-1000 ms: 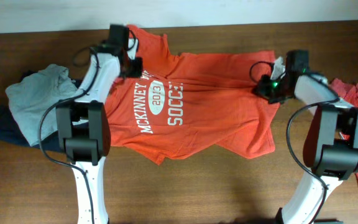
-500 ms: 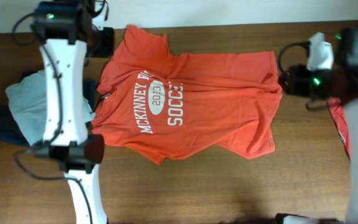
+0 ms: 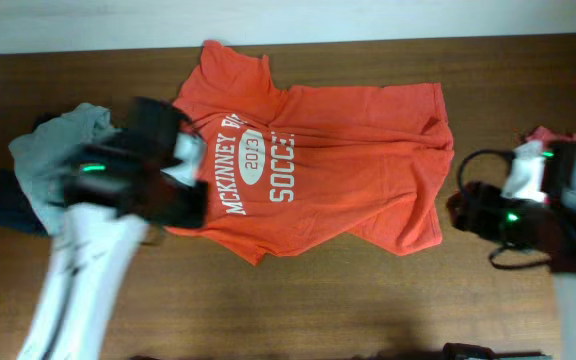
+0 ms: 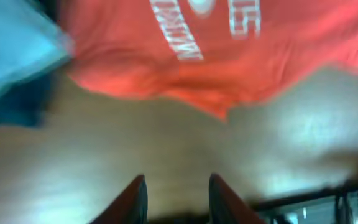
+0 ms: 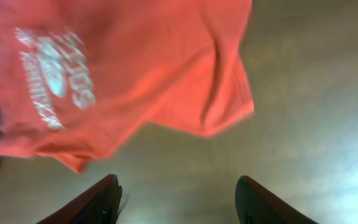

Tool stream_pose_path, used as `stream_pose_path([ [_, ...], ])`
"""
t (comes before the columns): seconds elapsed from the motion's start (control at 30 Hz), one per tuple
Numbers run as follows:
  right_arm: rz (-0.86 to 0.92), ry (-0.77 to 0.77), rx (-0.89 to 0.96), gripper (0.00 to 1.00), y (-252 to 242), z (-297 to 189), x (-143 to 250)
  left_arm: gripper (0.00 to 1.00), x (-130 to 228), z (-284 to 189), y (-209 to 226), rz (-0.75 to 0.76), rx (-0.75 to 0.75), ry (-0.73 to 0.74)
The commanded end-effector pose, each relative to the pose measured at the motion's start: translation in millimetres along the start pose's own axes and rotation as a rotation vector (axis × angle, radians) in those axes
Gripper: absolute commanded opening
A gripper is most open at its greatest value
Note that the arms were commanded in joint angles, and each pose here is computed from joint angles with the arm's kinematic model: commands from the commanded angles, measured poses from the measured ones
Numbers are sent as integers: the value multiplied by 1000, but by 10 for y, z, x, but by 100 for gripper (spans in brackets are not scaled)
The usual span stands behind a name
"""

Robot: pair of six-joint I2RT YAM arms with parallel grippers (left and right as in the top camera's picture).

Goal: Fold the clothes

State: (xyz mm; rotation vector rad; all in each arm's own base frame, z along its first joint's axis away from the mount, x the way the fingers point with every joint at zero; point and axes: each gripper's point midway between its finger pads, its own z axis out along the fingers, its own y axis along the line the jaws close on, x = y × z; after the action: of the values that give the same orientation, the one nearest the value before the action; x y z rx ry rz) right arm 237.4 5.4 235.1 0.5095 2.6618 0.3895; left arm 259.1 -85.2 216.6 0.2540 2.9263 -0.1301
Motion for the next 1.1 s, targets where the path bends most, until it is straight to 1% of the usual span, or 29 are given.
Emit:
stream_pose_path([
  [0.0,57,136,-2,64,-100,431,198,37,578,875,-232,-27,39,234],
  [0.07,47,169,6,64,-152,585,226,39,815,1271,-328,14,59,282],
  [0.13,46,176,9,65,-165,647,207,45,942,1501,-377,47,61,298],
  [0.2,43,162,5,66,-160,687,146,47,1008,1724,-451,87,61,307],
  [0.37,38,147,1,67,-151,696,106,51,829,2113,-579,156,40,253],
  [0.43,34,148,1,67,-152,695,109,51,822,2246,-465,166,-34,261],
  [0.53,31,146,0,67,-151,696,105,51,735,2305,-369,176,-97,227],
  [0.67,29,142,-1,68,-148,697,95,50,594,2329,-356,178,-118,166],
  [0.7,29,141,-1,68,-148,698,92,46,596,2329,-357,178,-118,166],
  [0.73,29,140,-2,68,-147,698,89,35,598,2328,-356,179,-118,167],
  [0.77,28,139,-2,68,-147,698,87,22,606,2327,-352,179,-119,171],
  [0.83,27,136,-2,68,-145,699,79,2,630,2304,-343,179,-123,186],
  [0.87,27,133,-3,68,-144,700,73,1,643,2252,-336,180,-130,205],
  [0.93,25,129,-2,68,-146,702,63,1,633,2136,-339,180,-136,227],
  [1.0,24,124,19,68,-182,702,53,1,519,1777,-320,186,-175,242],
  [1.07,23,119,43,69,-223,704,45,1,381,1458,-250,195,-238,225],
])
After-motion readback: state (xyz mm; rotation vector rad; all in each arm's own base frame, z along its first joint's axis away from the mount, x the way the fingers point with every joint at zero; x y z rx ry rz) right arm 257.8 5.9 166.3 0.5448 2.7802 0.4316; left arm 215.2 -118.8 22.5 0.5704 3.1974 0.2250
